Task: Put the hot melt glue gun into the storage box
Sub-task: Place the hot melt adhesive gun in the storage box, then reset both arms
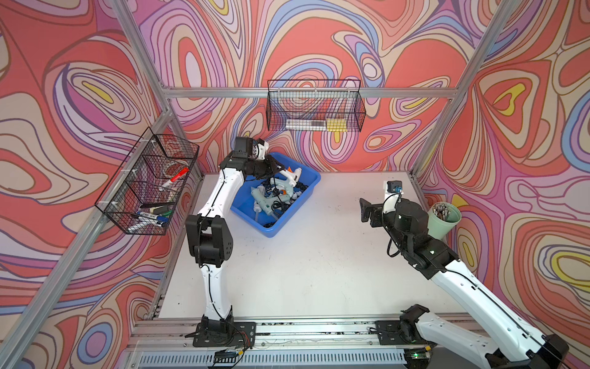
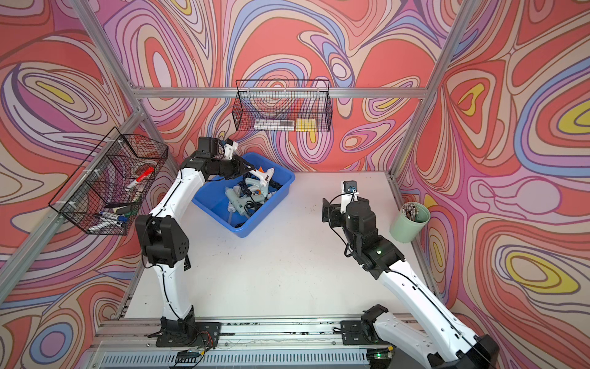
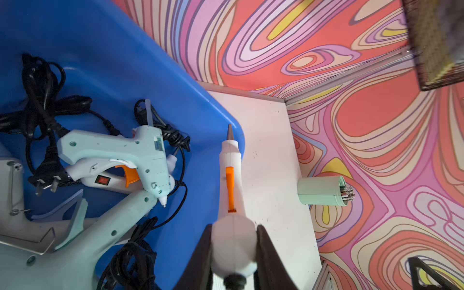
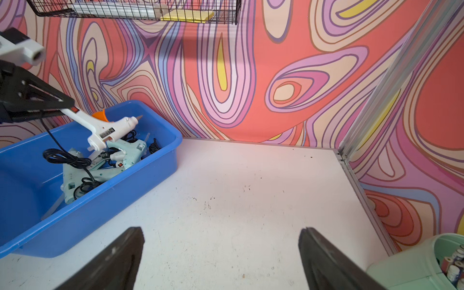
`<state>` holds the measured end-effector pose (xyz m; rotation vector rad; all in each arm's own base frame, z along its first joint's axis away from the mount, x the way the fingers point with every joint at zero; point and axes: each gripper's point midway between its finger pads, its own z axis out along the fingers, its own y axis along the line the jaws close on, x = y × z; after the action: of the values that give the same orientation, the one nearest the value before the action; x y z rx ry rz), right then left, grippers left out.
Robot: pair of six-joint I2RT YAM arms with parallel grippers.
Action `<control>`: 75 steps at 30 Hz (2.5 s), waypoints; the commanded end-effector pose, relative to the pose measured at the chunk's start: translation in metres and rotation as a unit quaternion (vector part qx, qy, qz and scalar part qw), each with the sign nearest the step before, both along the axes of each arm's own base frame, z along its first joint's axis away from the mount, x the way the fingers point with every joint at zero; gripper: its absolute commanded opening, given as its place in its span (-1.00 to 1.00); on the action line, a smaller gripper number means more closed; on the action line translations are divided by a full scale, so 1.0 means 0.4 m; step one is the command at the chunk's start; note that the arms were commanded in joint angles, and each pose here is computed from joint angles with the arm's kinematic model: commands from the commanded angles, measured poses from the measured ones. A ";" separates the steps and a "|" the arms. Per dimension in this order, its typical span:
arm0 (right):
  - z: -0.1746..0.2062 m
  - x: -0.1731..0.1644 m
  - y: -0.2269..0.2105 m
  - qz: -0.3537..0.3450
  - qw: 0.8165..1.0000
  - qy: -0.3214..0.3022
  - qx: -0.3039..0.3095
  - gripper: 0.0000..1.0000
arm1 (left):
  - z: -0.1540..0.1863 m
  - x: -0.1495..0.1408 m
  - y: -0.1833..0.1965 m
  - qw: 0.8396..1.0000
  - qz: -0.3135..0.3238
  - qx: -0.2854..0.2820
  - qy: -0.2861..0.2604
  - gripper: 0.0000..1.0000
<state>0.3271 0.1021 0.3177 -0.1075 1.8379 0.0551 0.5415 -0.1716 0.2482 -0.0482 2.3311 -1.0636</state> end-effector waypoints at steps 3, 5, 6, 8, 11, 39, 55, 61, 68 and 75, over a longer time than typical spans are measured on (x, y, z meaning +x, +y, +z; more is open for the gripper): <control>-0.009 -0.012 -0.009 -0.009 1.000 0.009 0.002 0.96 | -0.018 0.057 0.018 0.999 0.019 -0.001 -0.038 -1.00; -0.017 -0.012 -0.011 -0.011 1.000 0.012 0.000 0.96 | -0.043 0.071 0.035 0.999 0.031 0.016 -0.042 -1.00; -0.023 -0.011 -0.010 -0.011 1.000 0.015 -0.001 0.96 | -0.059 0.077 0.043 0.998 0.034 0.022 -0.042 -1.00; -0.032 -0.007 -0.014 -0.017 1.000 0.018 -0.005 0.96 | -0.084 0.089 0.055 0.998 0.042 0.026 -0.038 -1.00; -0.049 -0.001 -0.017 -0.025 0.999 0.027 -0.010 0.97 | -0.128 0.103 0.064 0.999 0.043 0.021 -0.025 -1.00; -0.109 0.009 -0.037 -0.063 0.997 0.043 0.002 0.96 | -0.166 0.041 0.228 0.969 0.125 0.211 -0.019 0.93; -0.099 -0.010 -0.066 -0.084 0.996 0.025 0.011 0.96 | -0.064 -0.125 0.364 0.923 0.207 0.322 -0.029 0.98; -0.122 -0.026 -0.090 -0.103 0.994 0.026 0.011 0.96 | -0.027 -0.216 0.380 0.920 0.234 0.310 -0.061 0.98; -0.160 -0.051 -0.121 -0.123 0.992 0.018 0.003 0.96 | 0.010 -0.340 0.392 0.914 0.262 0.285 -0.126 0.99; -0.206 -0.084 -0.163 -0.149 0.989 -0.004 0.001 0.97 | -0.006 -0.469 0.416 0.888 0.282 0.288 -0.222 0.99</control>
<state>0.2971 0.0445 0.2291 0.1270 1.8869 -0.1400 0.3554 -0.0101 0.2300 -0.2505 2.0605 -0.0903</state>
